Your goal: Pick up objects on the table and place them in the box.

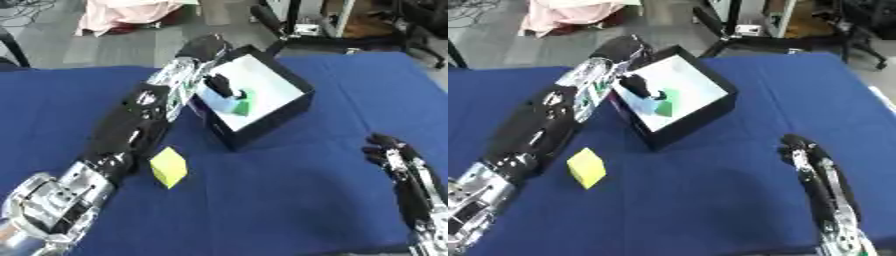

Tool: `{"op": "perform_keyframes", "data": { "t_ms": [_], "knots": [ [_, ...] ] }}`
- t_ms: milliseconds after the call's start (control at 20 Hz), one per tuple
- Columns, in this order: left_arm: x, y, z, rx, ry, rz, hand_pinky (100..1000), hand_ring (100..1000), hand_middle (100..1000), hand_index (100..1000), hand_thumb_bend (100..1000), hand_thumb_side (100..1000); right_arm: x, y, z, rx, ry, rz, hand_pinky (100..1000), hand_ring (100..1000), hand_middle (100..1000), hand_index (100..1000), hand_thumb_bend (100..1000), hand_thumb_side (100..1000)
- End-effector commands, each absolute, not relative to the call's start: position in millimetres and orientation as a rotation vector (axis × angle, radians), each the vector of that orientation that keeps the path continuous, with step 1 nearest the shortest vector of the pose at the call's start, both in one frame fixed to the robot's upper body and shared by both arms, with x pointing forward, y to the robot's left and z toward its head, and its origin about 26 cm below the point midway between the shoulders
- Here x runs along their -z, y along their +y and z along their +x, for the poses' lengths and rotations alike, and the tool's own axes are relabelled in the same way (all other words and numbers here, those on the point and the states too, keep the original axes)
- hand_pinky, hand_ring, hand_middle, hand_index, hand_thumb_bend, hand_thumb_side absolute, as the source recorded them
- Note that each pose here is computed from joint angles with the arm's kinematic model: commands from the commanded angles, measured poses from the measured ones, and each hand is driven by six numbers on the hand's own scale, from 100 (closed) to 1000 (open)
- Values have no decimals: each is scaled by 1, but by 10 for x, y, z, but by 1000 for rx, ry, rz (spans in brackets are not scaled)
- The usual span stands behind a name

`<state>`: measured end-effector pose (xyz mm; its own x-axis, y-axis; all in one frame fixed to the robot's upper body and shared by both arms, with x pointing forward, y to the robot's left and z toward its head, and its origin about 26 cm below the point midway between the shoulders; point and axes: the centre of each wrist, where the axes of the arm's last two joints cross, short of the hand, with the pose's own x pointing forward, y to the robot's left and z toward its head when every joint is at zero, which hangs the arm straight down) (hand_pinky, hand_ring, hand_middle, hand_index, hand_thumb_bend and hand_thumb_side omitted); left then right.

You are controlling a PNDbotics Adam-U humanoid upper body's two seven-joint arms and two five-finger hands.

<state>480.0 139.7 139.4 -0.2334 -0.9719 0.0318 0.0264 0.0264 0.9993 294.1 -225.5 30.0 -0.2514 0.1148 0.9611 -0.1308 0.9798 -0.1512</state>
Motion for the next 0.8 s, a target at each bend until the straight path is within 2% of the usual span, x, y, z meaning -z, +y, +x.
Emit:
{"op": "perform_keyframes", "data": {
  "t_ms": [50, 200, 400, 550, 800],
  "knots": [
    [-1450, 1428, 4832, 1321, -1414, 1078, 759, 659, 647, 798, 863, 491, -371, -2238, 2973, -235, -1834, 24, 806, 762, 748, 792, 100, 744],
    [-1611, 1508, 4843, 1275, -1473, 1088, 766, 668, 660, 797, 913, 528, -368, -2247, 2970, -232, -1833, 19, 806, 762, 748, 792, 100, 744],
    [-2085, 1684, 4779, 1253, -1593, 1082, 754, 615, 599, 765, 892, 544, -363, -2273, 2966, -226, -1831, 6, 805, 762, 748, 792, 100, 742],
    [-2439, 1881, 4586, 1373, -1645, 1009, 739, 584, 566, 744, 854, 536, -359, -2302, 2963, -222, -1830, -8, 805, 762, 747, 792, 100, 744],
    [-2725, 2182, 4136, 1764, -1509, 810, 752, 600, 596, 764, 742, 477, -352, -2349, 2955, -226, -1826, -29, 805, 762, 748, 792, 100, 745]
  ]
}}
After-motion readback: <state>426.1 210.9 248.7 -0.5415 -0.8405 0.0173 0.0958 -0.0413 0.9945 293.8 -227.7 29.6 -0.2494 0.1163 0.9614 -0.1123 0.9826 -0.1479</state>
